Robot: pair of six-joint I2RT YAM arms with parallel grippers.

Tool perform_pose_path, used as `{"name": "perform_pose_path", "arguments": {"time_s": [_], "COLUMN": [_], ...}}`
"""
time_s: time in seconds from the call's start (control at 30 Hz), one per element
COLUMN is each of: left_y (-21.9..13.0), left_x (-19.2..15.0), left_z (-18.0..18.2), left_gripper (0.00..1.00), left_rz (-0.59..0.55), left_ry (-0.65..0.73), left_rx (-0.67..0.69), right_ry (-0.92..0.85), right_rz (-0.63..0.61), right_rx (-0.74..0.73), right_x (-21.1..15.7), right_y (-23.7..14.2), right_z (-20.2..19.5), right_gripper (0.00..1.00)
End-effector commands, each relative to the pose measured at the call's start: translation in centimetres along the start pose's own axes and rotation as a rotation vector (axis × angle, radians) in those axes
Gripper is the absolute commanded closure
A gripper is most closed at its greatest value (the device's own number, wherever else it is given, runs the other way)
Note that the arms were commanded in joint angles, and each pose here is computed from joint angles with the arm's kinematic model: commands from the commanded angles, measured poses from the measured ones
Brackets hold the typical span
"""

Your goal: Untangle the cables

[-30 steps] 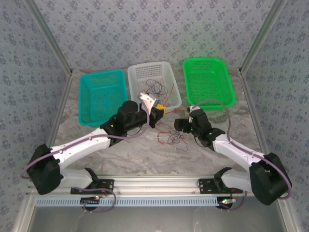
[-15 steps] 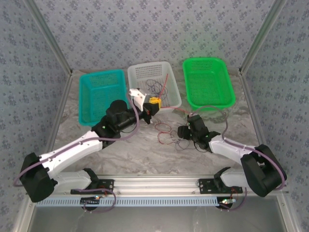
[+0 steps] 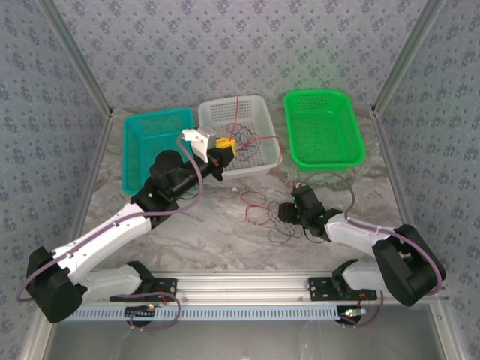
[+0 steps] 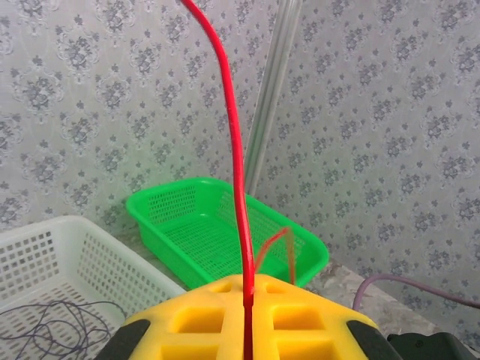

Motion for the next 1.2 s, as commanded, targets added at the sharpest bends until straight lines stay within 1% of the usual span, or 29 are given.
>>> {"name": "perform_pose_path", "arguments": {"time_s": [0.0, 0.03, 0.23, 0.37, 0.5, 0.57, 0.67, 0.73, 0.83, 0.97, 1.07, 1.17], "left_y": [-0.8, -0.8, -1.0, -1.2, -1.0, -0.7, -0.5, -0.5, -0.7, -0.5, 0.1, 0.5], "left_x": [2.6, 2.5, 1.5, 1.3, 0.9, 0.6, 0.0, -0.2, -0.6, -1.1, -1.6, -1.7], "left_z": [-0.9, -0.7, 0.3, 1.0, 0.8, 0.6, 0.5, 0.7, 1.3, 1.2, 0.8, 0.5], "left_gripper": [0.92, 0.92, 0.92, 0.92, 0.91, 0.91, 0.91, 0.91, 0.92, 0.92, 0.92, 0.92], "left_rz": [-0.040, -0.026, 0.028, 0.037, 0.060, 0.078, 0.114, 0.134, 0.153, 0.163, 0.180, 0.183], "left_ry": [0.036, 0.042, 0.073, 0.087, 0.103, 0.104, 0.112, 0.124, 0.142, 0.145, 0.146, 0.153], "left_rx": [0.006, 0.016, 0.089, 0.152, 0.122, 0.101, 0.081, 0.100, 0.144, 0.119, 0.090, 0.082], "right_ry": [0.001, -0.001, -0.034, -0.059, -0.041, -0.044, -0.083, -0.109, -0.143, -0.144, -0.122, -0.121], "right_rz": [-0.004, -0.029, -0.191, -0.238, -0.284, -0.324, -0.358, -0.359, -0.341, -0.360, -0.340, -0.288], "right_rx": [-0.032, -0.029, -0.005, -0.027, -0.026, 0.032, 0.177, 0.288, 0.320, 0.385, 0.469, 0.543], "right_x": [0.0, 0.6, 3.4, 3.8, 4.3, 5.3, 7.1, 8.2, 9.2, 10.3, 11.3, 12.0], "right_y": [-0.9, -1.5, -6.2, -8.8, -10.5, -11.1, -11.9, -12.5, -13.3, -13.5, -12.8, -11.5], "right_z": [-0.4, -0.4, -0.2, -0.8, -1.4, -0.9, 0.5, 1.6, 2.2, 2.7, 3.7, 5.0], "right_gripper": [0.20, 0.17, 0.12, 0.11, 0.09, 0.09, 0.08, 0.09, 0.09, 0.09, 0.09, 0.11]}}
Point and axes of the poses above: each hand's point on the last joint's axis, 136 mm out from that joint toward the fingers, its own y axis out along the fingers, its own z axis along the line the jaws close on, x = y × z, the point moved 6 cm from there along -y, back along the fingers, and after that the axes turned 12 degrees about -y, right-handed, at the moved point
